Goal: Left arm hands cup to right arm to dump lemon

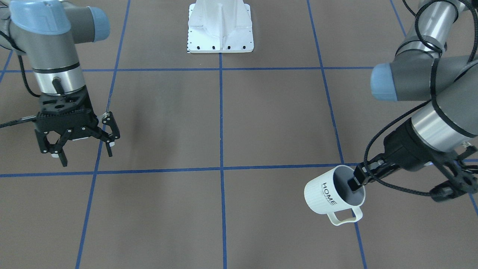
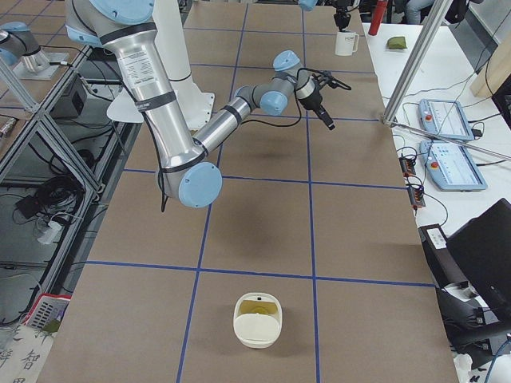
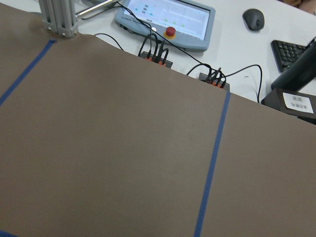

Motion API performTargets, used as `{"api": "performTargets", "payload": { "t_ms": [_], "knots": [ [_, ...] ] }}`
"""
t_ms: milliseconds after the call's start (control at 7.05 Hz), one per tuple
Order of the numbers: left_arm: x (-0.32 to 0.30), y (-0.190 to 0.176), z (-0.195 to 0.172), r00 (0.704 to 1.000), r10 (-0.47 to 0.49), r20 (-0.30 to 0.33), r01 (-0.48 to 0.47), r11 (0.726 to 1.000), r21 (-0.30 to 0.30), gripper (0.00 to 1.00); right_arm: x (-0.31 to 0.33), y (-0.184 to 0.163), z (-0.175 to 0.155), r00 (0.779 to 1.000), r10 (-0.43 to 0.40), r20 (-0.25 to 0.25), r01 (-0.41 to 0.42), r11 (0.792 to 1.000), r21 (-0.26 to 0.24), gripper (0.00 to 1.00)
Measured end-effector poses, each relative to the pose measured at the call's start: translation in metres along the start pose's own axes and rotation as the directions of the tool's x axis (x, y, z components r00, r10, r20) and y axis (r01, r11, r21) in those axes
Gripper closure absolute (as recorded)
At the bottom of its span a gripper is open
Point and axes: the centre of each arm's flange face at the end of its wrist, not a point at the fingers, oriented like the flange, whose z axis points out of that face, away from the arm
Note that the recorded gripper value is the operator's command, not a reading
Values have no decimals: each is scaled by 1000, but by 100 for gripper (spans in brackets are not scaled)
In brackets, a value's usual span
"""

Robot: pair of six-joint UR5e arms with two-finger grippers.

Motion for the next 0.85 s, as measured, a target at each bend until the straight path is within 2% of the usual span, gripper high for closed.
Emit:
{"api": "performTargets", "payload": {
  "t_ms": [284,426,568,851],
  "knots": [
    [-39,-10,-14,993,11,117,-10,1000,-11,100,71,7,-5,998,43,35,-38,990,-136,0],
    [-68,-2,-21,981,15,191,-12,1000,-20,100,109,23,-8,995,79,58,-66,979,-191,0],
    [-108,14,-28,964,40,264,-30,999,-44,100,144,46,-14,992,108,70,-89,968,-237,0],
    [-204,59,-46,930,123,347,-84,989,-124,100,205,99,-23,983,157,96,-118,938,-326,0]
  ]
}}
